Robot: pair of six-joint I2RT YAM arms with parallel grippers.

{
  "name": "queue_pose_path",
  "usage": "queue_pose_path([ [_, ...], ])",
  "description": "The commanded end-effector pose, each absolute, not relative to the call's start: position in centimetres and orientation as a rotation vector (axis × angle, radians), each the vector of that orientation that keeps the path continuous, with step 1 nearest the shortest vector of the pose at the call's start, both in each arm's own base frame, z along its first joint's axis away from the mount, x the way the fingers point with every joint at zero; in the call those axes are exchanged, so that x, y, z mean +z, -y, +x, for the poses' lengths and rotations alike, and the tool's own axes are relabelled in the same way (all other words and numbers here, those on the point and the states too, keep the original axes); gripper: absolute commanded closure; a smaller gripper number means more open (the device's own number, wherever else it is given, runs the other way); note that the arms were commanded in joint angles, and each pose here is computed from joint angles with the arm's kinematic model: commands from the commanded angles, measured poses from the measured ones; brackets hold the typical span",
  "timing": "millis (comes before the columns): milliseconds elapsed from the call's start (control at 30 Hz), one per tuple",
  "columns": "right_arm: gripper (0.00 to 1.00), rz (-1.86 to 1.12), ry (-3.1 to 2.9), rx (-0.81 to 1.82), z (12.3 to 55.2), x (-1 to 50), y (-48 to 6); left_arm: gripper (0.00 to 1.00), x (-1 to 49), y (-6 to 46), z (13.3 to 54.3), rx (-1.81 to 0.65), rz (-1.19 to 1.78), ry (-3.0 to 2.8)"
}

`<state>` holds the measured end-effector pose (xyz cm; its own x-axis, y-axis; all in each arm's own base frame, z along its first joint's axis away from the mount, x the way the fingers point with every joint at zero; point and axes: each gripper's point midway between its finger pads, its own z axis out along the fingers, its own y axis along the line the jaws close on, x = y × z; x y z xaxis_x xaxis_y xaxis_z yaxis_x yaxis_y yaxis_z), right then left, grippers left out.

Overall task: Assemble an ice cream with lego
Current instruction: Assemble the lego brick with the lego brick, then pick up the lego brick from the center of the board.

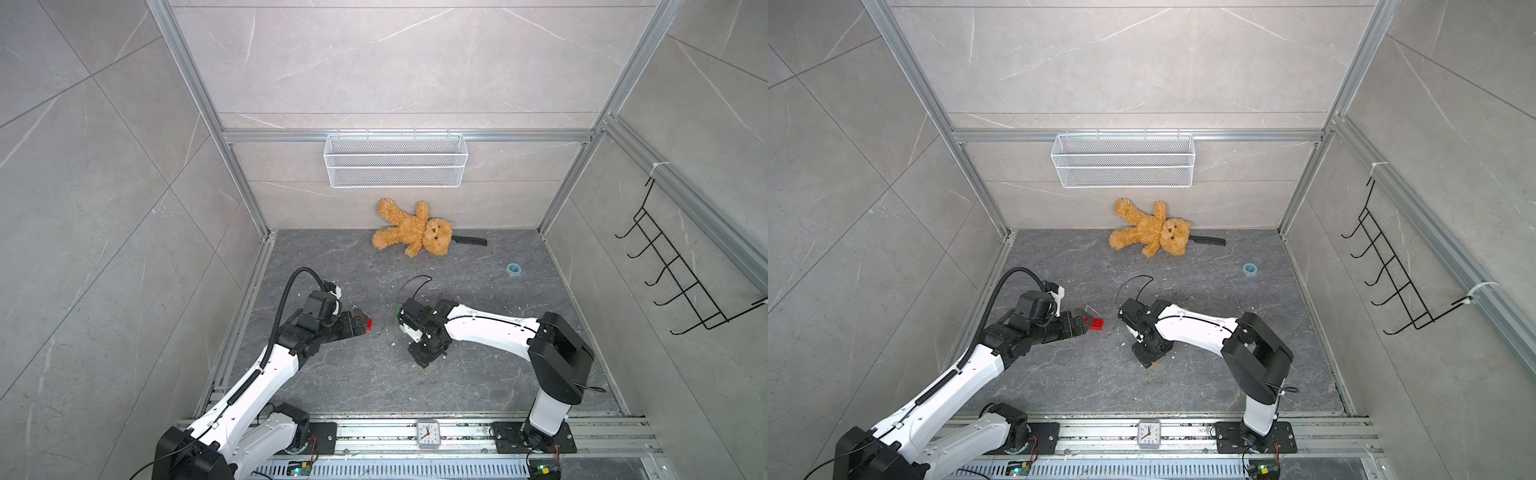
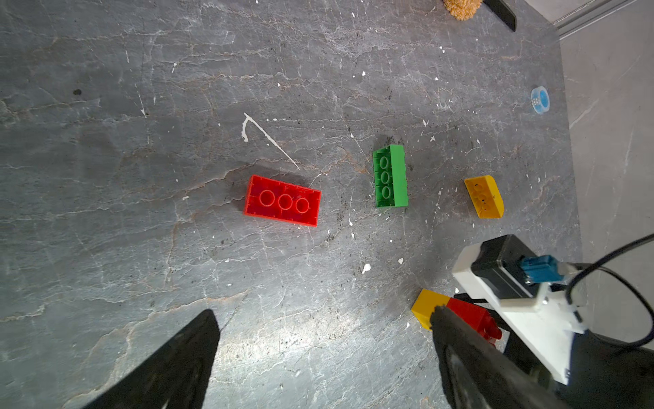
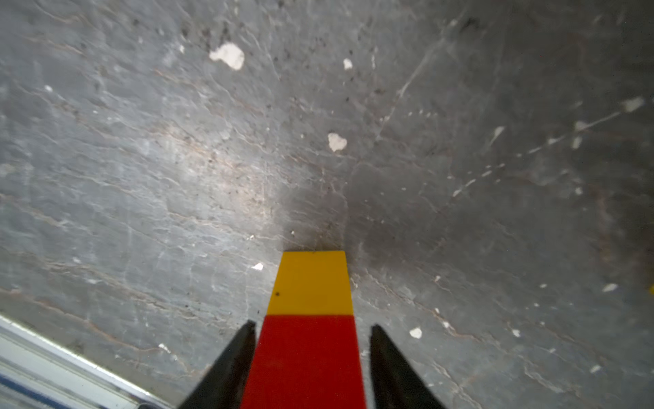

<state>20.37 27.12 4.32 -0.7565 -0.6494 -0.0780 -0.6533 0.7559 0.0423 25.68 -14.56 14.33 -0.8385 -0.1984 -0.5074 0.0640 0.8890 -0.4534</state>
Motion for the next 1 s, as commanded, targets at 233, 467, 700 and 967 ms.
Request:
queue_pose_path([
  [233, 0.25, -0.970, -2.762, 0.134, 22.0, 9.3, -27.7, 0.02, 16.3, 12.8, 26.1, -0.488, -0.108, -2.464],
  [467, 0.22, -0.847, -2.676, 0.223, 25.3, 14.9, -29.6, 0.01, 17.8, 9.4, 27.7, -0.492, -0.259, -2.434],
  [700, 0.27, -0.598, -2.759, 0.349, 31.6, 11.3, -32.8, 0.01, 18.2, 10.1, 27.6, -0.578, -0.252, -2.403],
  [967, 0.36, -0.564, -2.830, 0.278, 35.2, 6.9, -33.3, 0.01, 17.8, 9.8, 26.5, -0.573, -0.245, -2.413],
])
